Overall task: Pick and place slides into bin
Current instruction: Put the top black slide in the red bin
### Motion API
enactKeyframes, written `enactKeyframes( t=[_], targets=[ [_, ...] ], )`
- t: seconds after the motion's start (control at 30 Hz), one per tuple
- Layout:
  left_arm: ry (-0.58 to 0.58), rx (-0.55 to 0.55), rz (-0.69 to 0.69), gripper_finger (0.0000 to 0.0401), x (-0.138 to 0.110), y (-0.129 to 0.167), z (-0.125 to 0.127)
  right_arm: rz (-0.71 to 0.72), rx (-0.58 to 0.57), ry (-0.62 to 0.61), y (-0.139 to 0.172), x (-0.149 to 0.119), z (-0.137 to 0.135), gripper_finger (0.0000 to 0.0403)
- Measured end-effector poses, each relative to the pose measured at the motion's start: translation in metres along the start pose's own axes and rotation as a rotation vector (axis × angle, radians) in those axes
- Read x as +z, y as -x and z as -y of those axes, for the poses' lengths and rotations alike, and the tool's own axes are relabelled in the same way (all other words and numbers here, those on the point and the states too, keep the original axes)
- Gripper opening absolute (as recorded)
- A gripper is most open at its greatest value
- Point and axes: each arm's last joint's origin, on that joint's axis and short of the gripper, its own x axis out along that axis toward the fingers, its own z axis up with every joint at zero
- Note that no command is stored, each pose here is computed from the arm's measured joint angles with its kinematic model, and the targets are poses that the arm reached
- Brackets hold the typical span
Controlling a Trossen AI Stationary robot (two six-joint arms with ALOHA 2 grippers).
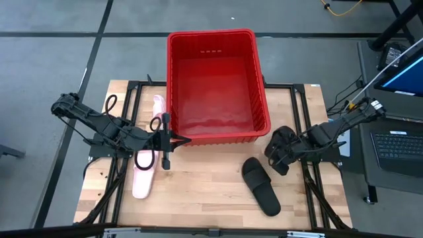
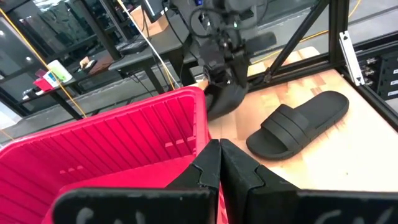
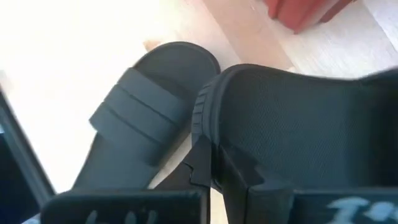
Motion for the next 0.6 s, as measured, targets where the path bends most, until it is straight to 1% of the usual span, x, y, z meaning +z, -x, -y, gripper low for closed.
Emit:
enactKeyframes(
  t=[0.1,0.2,0.43,0.6],
  targets=[
    [0.000,0.000,0.000,0.0001,0.000,0.000,0.000,0.000,0.009,-0.006,0.014,0.001,-0.003,0.0017],
    [0.000,0.000,0.000,0.0001,0.000,0.000,0.000,0.034,0.005,0.002,0.027,0.004,-0.005,0.0017],
    [0.000,0.000,0.000,0.0001,0.000,0.000,0.000,0.116,-0.075,0.015,0.060,0.011,-0.001,0.0017],
    [0.000,0.000,0.000,0.0001,0.000,0.000,0.000,0.130,-0.124,0.028,0.077,0.014,0.002,0.0017]
  ],
)
